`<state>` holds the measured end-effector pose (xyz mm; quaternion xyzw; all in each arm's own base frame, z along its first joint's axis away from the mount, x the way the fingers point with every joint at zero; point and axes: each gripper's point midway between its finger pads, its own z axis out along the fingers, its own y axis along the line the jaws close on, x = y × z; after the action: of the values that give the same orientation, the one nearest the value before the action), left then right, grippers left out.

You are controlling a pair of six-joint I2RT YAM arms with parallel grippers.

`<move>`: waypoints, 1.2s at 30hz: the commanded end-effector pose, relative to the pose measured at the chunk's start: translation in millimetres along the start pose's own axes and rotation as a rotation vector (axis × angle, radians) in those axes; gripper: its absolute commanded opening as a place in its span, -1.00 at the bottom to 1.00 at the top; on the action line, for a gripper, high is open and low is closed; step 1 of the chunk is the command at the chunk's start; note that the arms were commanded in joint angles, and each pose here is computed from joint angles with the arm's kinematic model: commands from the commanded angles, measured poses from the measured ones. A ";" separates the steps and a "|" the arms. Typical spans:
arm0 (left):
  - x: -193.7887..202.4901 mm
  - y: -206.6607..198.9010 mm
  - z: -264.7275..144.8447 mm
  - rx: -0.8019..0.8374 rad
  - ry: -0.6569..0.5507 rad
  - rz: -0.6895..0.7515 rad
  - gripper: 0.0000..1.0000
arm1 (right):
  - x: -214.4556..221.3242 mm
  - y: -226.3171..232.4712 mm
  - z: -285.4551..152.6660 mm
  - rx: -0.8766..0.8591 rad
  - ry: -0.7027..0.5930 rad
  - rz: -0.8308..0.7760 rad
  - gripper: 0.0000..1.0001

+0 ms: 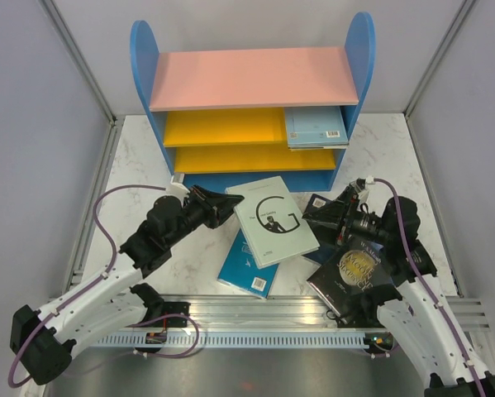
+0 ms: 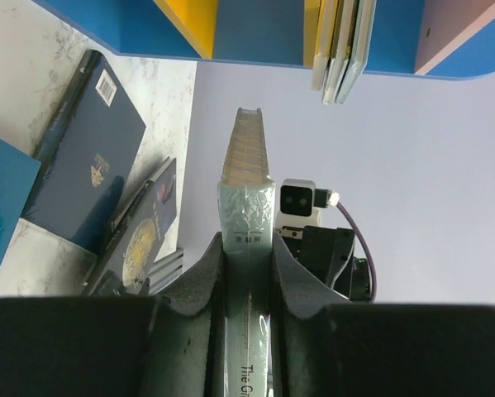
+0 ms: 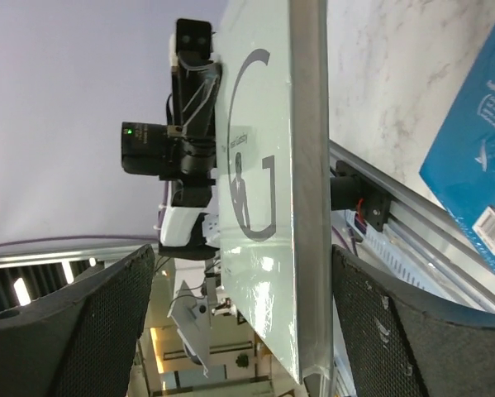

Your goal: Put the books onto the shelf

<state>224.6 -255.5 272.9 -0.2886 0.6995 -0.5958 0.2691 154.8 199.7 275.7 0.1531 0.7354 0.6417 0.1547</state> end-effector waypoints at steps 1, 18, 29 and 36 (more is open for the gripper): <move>-9.4 -62.9 -16.7 0.228 -0.047 -0.091 -0.95 | -0.8 22.1 1.5 -0.084 -0.016 0.058 0.70; -19.1 -54.9 -11.2 0.196 -0.105 -0.065 -0.95 | 25.0 68.1 -4.1 -0.251 0.058 0.101 -0.05; -29.5 -62.8 -17.0 0.113 -0.170 0.072 -0.95 | 31.3 40.1 -3.5 -0.067 0.057 0.088 -0.08; -31.8 -59.4 -16.6 0.086 -0.182 0.097 -0.95 | 31.8 35.5 -3.2 -0.030 0.050 0.071 -0.16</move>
<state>228.3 -240.9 313.8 -0.2962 0.6765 -0.5958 0.3156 130.8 216.9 303.1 0.1249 0.7201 0.6674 0.1426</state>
